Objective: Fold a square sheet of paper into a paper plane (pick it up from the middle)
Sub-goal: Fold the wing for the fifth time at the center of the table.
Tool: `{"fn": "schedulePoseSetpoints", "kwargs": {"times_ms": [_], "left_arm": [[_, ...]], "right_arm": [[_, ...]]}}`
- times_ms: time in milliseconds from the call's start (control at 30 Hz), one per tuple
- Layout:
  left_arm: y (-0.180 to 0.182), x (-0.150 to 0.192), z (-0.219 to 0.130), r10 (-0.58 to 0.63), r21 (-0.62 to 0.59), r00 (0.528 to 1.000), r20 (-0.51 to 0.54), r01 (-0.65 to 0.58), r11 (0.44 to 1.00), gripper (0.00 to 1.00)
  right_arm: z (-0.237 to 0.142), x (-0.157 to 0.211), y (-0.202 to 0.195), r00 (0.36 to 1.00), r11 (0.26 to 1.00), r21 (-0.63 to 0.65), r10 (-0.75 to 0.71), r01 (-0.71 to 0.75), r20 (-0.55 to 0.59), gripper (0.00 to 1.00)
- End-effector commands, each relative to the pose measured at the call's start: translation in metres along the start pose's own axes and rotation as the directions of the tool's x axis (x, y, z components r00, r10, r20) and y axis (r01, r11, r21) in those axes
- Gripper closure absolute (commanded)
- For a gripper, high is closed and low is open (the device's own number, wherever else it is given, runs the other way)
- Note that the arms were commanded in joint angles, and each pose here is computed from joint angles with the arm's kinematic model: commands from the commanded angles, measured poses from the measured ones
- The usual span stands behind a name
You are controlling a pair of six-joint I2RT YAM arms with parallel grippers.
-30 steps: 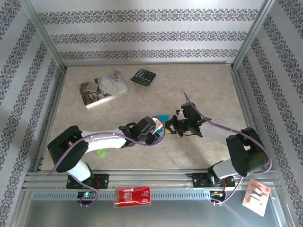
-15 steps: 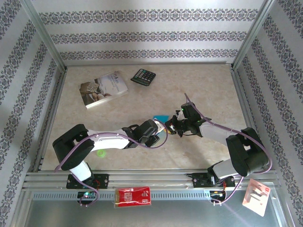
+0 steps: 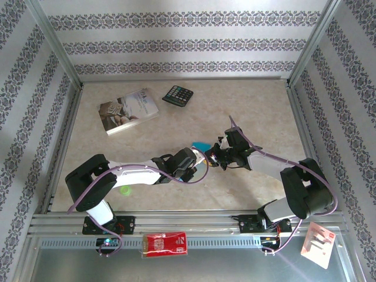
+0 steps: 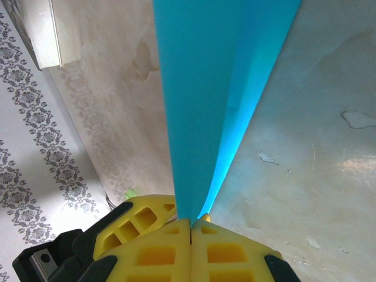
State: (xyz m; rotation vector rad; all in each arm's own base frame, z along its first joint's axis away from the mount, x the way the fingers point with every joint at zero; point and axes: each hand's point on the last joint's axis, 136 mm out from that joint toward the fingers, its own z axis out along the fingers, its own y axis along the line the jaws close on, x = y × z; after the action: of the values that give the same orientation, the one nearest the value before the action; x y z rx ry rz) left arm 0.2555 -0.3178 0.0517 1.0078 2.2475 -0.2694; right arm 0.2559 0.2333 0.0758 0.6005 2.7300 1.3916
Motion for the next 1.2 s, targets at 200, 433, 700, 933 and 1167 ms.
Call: {"fn": "schedulePoseSetpoints", "kwargs": {"times_ms": [200, 433, 700, 933, 1167], "left_arm": [[-0.016, -0.01, -0.006, -0.12, 0.099, 0.993, 0.009, 0.119, 0.988, 0.99], [-0.033, -0.018, -0.016, -0.331, 0.282, 0.943, 0.005, 0.317, 0.906, 1.0], [-0.045, -0.025, -0.017, -0.483, 0.418, 0.875, -0.036, 0.452, 0.788, 1.0], [-0.046, -0.021, -0.01, -0.572, 0.48, 0.816, -0.09, 0.538, 0.693, 1.0], [-0.046, -0.019, -0.007, -0.64, 0.531, 0.756, -0.136, 0.601, 0.597, 1.0]], "right_arm": [[-0.012, -0.012, 0.012, 1.0, 0.999, -0.03, -0.026, 0.027, 0.013, 0.82], [-0.048, -0.027, 0.017, 0.993, 0.996, -0.027, -0.078, 0.081, 0.093, 0.72], [-0.065, -0.029, 0.007, 0.979, 0.984, 0.046, -0.176, 0.171, 0.106, 0.7], [-0.062, -0.022, 0.004, 0.967, 0.969, 0.068, -0.242, 0.237, 0.082, 0.69], [-0.056, -0.018, -0.007, 0.945, 0.936, 0.166, -0.323, 0.311, 0.047, 0.67]]}}
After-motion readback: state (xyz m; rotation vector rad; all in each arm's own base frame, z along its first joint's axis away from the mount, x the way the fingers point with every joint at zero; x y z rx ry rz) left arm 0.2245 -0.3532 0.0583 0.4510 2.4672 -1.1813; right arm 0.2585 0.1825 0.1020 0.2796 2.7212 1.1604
